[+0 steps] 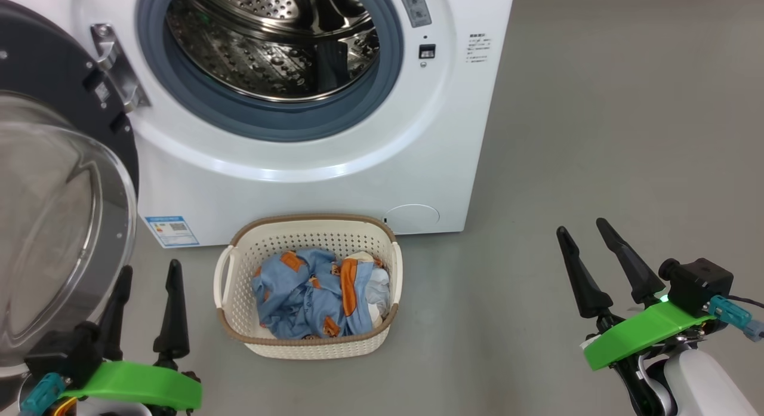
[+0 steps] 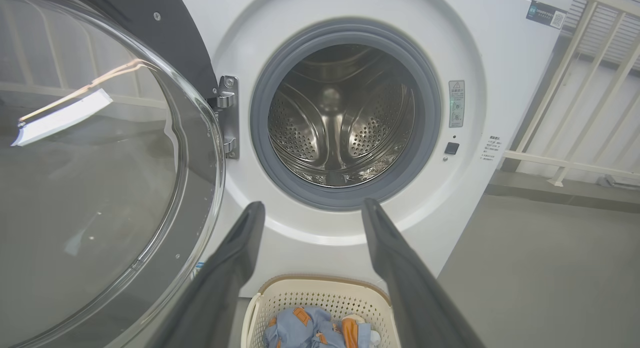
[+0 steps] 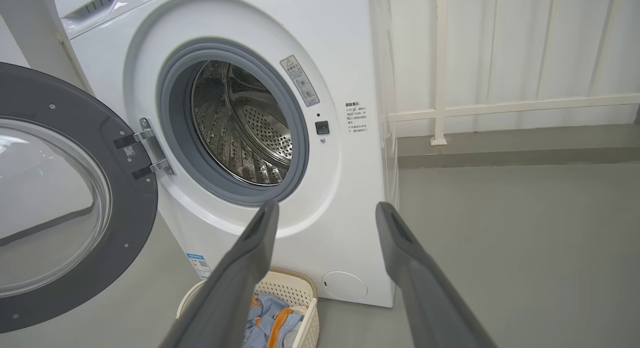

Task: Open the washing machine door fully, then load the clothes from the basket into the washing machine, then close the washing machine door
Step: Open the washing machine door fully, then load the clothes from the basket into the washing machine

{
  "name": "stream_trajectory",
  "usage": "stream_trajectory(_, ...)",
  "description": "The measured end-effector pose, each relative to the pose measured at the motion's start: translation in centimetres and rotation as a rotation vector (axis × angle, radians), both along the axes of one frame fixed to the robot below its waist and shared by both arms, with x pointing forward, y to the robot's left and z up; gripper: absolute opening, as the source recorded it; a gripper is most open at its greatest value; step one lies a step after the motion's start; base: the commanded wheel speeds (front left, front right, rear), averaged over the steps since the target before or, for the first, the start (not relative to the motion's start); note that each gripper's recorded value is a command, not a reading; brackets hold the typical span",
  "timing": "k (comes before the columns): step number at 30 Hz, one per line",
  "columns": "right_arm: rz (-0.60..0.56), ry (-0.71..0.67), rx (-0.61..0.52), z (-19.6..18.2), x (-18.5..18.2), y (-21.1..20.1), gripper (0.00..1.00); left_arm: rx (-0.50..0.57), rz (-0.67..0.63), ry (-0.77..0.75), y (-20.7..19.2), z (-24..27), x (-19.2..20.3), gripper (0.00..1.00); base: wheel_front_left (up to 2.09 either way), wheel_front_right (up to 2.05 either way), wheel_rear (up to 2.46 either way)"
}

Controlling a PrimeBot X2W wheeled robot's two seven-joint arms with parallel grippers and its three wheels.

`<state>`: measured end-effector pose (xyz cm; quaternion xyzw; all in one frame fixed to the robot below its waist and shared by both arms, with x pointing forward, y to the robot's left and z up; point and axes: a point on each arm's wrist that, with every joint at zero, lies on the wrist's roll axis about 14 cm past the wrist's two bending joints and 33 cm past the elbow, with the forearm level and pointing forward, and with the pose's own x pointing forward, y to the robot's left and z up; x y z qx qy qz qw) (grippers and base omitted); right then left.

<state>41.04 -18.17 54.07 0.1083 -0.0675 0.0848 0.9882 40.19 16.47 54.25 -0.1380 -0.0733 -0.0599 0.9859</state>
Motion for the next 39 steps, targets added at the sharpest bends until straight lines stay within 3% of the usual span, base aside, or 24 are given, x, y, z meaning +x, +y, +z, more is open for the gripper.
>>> stream_trajectory(39, -0.023, -0.001, -0.016, -0.07, 0.12, -0.79, 1.0, 0.003, -0.014, -0.01, -0.19, -0.3, 0.26, 1.0, 0.0, 0.0, 0.0)
